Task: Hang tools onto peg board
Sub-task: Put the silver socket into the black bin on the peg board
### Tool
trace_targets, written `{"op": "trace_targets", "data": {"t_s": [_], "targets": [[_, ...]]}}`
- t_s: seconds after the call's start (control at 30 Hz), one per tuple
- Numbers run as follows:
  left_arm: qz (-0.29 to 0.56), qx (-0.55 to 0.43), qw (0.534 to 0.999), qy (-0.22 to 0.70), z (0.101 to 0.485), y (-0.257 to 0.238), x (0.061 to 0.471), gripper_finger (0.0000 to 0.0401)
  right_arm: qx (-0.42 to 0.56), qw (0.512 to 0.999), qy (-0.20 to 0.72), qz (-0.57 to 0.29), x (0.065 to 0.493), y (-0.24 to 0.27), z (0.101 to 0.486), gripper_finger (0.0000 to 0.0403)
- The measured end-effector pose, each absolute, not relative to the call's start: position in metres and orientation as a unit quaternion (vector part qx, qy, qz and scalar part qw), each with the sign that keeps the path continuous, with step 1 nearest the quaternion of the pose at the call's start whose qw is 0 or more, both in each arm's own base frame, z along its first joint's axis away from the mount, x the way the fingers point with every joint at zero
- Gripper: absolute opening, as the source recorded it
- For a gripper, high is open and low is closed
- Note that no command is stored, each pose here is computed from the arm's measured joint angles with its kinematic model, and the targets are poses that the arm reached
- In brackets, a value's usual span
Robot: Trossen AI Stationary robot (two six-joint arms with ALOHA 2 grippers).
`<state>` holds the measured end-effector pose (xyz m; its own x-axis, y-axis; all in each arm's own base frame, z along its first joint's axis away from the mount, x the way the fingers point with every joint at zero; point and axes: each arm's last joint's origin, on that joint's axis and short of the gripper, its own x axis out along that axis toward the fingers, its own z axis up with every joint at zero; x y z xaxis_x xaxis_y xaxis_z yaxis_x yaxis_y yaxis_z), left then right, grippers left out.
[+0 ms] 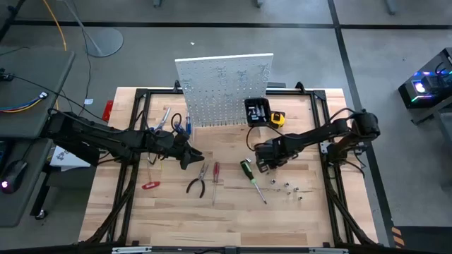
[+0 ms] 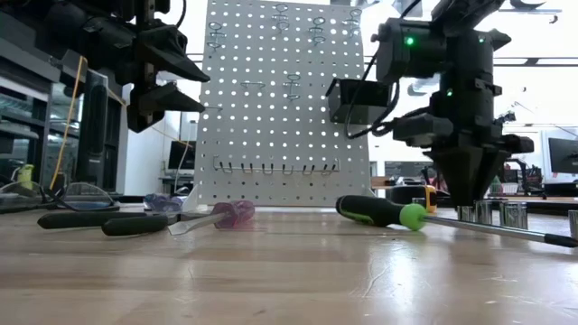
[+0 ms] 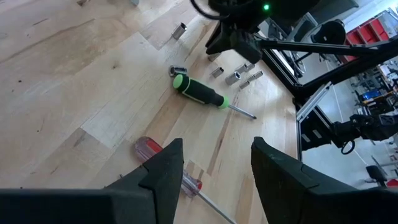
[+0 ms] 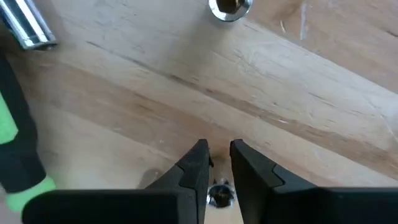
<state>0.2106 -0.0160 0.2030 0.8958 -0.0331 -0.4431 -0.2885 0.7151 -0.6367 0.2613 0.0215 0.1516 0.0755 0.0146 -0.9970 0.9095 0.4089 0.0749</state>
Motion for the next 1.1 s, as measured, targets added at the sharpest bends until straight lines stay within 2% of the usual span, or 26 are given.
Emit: {"op": "trace_targets", "data": {"t_s": [0.27, 0.57, 0.67, 0.87, 1.1], "targets": [[0.071, -0.37, 0.901, 0.217, 0.203, -0.016, 0.21, 0.0172, 0.414, 0.635, 0.542, -0.363, 0.254, 0.023, 0.173, 0.0072], [0.071, -0.37, 0.9, 0.218, 0.203, -0.016, 0.21, 0.0172, 0.406, 0.639, 0.551, -0.352, 0.251, 0.039, 0.174, 0.0185], [0.072, -0.37, 0.9, 0.218, 0.203, -0.016, 0.21, 0.0172, 0.407, 0.636, 0.549, -0.36, 0.251, 0.039, 0.174, 0.0206], [0.072, -0.37, 0.901, 0.217, 0.203, -0.016, 0.21, 0.0172, 0.404, 0.635, 0.546, -0.367, 0.252, 0.037, 0.172, 0.0211], [0.072, -0.371, 0.9, 0.218, 0.203, -0.016, 0.21, 0.0172, 0.398, 0.603, 0.583, -0.372, 0.257, 0.039, 0.152, 0.0211]]}}
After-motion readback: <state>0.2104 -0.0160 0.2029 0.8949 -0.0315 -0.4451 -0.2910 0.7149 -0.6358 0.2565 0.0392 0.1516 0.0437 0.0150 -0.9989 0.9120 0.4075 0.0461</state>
